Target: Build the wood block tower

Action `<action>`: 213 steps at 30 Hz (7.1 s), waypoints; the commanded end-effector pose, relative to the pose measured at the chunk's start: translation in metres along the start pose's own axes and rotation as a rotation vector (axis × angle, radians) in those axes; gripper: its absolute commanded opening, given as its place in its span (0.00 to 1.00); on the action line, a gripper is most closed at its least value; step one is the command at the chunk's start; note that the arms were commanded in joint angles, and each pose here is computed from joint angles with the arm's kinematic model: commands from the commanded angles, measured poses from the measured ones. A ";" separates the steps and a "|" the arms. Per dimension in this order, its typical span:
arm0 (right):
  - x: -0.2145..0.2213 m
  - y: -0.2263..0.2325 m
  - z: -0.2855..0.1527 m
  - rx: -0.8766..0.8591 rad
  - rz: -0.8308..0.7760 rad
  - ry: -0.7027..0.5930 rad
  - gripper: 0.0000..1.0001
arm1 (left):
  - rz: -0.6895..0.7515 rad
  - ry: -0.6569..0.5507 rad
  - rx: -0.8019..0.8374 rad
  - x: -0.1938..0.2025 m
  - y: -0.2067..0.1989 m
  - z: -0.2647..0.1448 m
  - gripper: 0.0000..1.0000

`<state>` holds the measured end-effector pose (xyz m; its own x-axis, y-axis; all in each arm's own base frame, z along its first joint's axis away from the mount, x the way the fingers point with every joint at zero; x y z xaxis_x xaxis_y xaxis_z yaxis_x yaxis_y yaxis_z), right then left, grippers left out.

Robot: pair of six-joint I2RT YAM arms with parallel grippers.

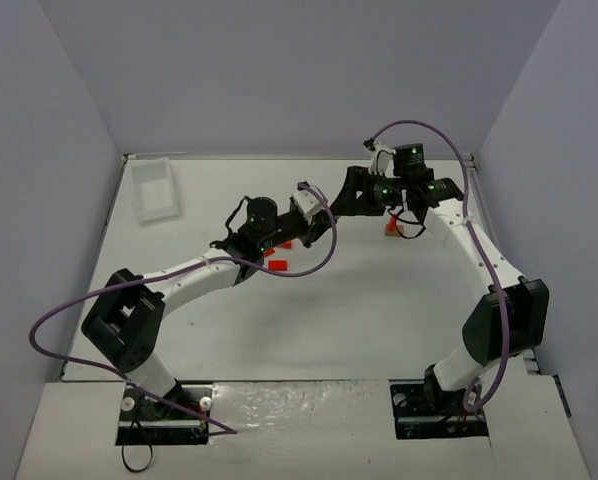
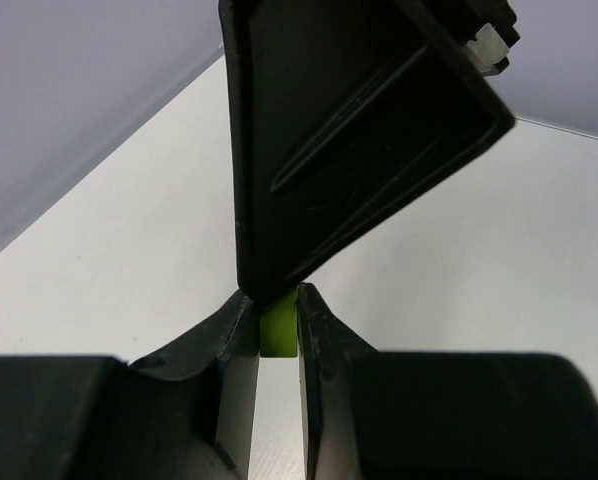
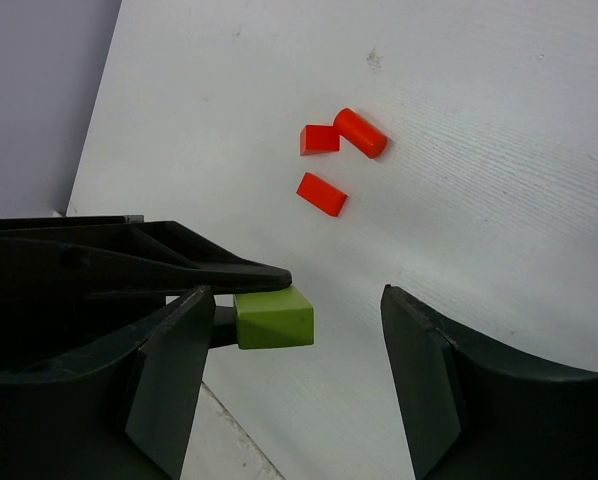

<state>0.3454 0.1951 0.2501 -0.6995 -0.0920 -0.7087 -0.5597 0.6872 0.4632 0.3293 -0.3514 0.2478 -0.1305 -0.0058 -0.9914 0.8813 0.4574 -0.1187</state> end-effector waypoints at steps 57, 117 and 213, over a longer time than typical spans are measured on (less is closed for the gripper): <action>0.082 -0.080 0.154 0.308 -0.714 0.083 0.08 | -0.511 0.236 -0.983 0.071 0.077 -0.276 0.97; 0.057 -0.065 0.143 0.819 0.227 -0.029 0.52 | -0.509 0.208 -0.961 0.068 0.075 -0.274 0.97; 0.035 -0.238 -0.006 0.794 0.057 0.063 0.04 | -0.488 0.251 -0.936 0.075 0.072 -0.268 0.97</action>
<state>0.4363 0.0207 0.0996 -0.8028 -0.0754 -0.5914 -0.0640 0.9971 -0.0403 0.2514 -0.0770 0.1652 -0.6054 -0.2409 -0.7586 -0.0067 0.9546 -0.2978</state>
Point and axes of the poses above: each gripper's point midway between its finger pads, its own z axis out along the fingers, its own y axis along the line the jaws close on, x = y × z, the point moved 3 cm from there along -z, back along the fingers, and after that the axes turned 10 degrees about -z, right-handed, at the moved point
